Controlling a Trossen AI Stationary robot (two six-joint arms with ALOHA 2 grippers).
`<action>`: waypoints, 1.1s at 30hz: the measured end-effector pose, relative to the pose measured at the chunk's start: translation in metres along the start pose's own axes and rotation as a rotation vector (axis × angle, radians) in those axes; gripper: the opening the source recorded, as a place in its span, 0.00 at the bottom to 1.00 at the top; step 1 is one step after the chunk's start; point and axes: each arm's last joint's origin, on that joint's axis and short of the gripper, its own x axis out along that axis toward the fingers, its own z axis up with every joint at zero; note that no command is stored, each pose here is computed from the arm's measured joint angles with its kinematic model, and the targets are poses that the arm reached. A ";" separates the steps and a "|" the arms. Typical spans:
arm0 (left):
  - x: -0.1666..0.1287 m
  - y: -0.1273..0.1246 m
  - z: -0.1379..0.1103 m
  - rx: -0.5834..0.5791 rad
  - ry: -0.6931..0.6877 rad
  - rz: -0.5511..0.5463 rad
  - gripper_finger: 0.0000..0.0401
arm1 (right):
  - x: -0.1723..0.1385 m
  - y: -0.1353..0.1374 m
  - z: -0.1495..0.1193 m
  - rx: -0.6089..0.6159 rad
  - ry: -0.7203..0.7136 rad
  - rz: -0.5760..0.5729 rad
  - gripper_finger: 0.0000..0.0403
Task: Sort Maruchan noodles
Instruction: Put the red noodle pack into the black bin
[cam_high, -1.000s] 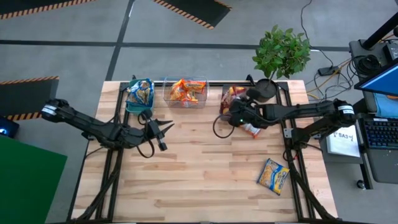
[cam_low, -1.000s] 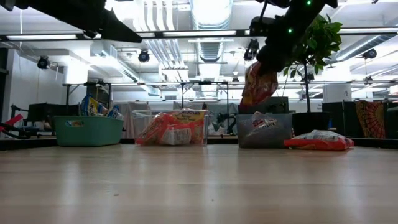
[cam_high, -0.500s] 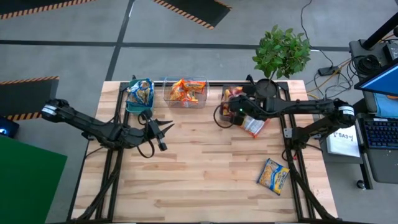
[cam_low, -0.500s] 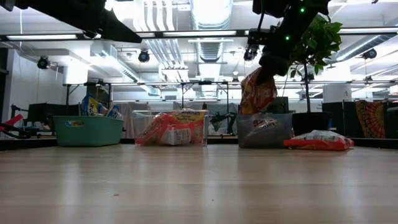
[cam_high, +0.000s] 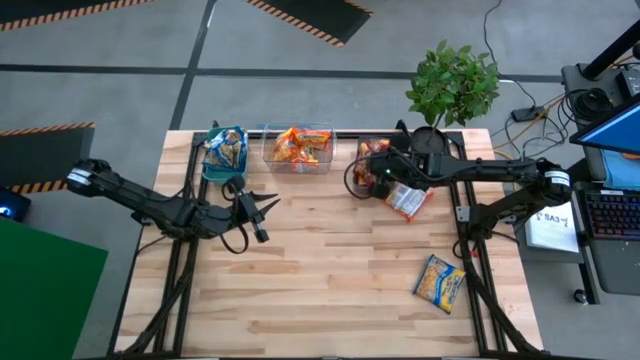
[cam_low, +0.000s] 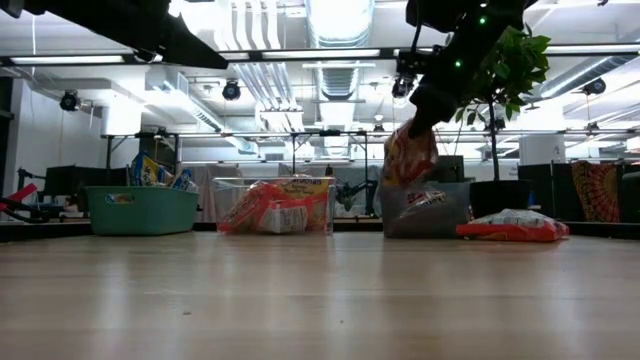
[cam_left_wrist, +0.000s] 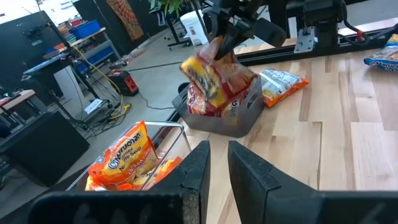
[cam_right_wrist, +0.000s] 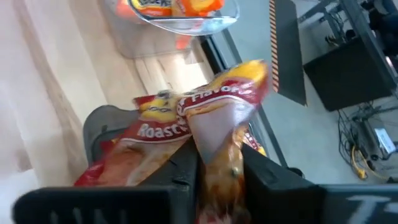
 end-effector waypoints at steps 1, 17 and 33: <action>0.000 0.000 0.000 0.000 0.000 0.000 0.10 | 0.000 0.000 0.000 0.011 0.002 -0.003 0.18; 0.000 0.000 0.000 0.000 0.000 -0.001 0.10 | 0.005 0.003 -0.005 0.192 -0.005 -0.005 0.30; 0.000 0.000 0.000 -0.010 0.000 -0.001 0.10 | 0.041 0.027 -0.057 0.479 -0.099 -0.012 0.02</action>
